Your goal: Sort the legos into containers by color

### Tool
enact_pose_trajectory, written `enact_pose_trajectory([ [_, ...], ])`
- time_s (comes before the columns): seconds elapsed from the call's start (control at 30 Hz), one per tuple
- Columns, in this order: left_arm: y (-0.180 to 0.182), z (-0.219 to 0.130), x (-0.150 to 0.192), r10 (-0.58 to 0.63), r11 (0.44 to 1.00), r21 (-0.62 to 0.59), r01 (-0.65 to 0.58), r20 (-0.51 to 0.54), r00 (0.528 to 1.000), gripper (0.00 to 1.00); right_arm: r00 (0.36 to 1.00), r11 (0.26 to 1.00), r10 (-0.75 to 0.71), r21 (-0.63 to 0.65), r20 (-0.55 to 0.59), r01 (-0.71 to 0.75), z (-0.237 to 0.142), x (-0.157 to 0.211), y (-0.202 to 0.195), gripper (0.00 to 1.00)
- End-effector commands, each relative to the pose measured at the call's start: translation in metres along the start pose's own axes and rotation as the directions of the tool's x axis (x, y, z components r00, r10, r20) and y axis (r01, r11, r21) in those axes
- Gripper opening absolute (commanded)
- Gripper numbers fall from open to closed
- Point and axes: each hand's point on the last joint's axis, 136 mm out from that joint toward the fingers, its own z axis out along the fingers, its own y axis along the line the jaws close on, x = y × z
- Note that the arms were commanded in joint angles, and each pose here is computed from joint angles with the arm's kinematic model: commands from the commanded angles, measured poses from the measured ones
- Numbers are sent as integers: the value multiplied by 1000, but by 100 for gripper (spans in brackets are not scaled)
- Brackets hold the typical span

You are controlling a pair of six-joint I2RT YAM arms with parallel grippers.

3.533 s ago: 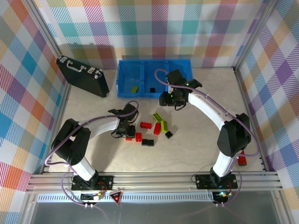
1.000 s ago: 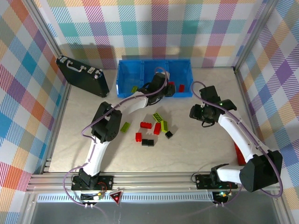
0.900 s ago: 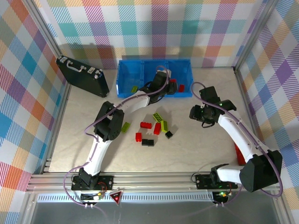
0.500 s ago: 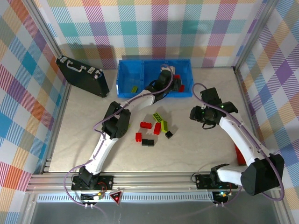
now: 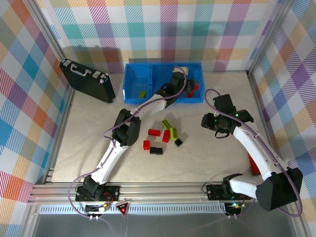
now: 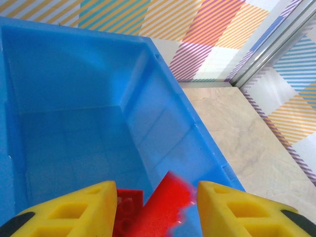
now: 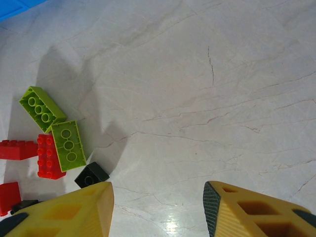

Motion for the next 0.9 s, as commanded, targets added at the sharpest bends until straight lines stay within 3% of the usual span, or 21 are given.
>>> enact_pose_trajectory([
  [0.0,-13,-9,-15,26,1000,9,-26,22,999,47,1000,1000,1,-17,24,0,-11,-5,1,53],
  [0.33,-35,-52,-32,53,997,64,-52,-16,998,47,1000,997,-2,-71,0,2,-6,-2,11,52],
  [0.6,-12,-126,-45,66,995,-69,-68,-25,998,47,999,989,-1,-149,-48,-6,4,4,26,52],
  [0.87,17,-185,-22,49,985,-159,-72,-142,989,46,996,976,-8,-216,-94,-13,15,9,43,51],
])
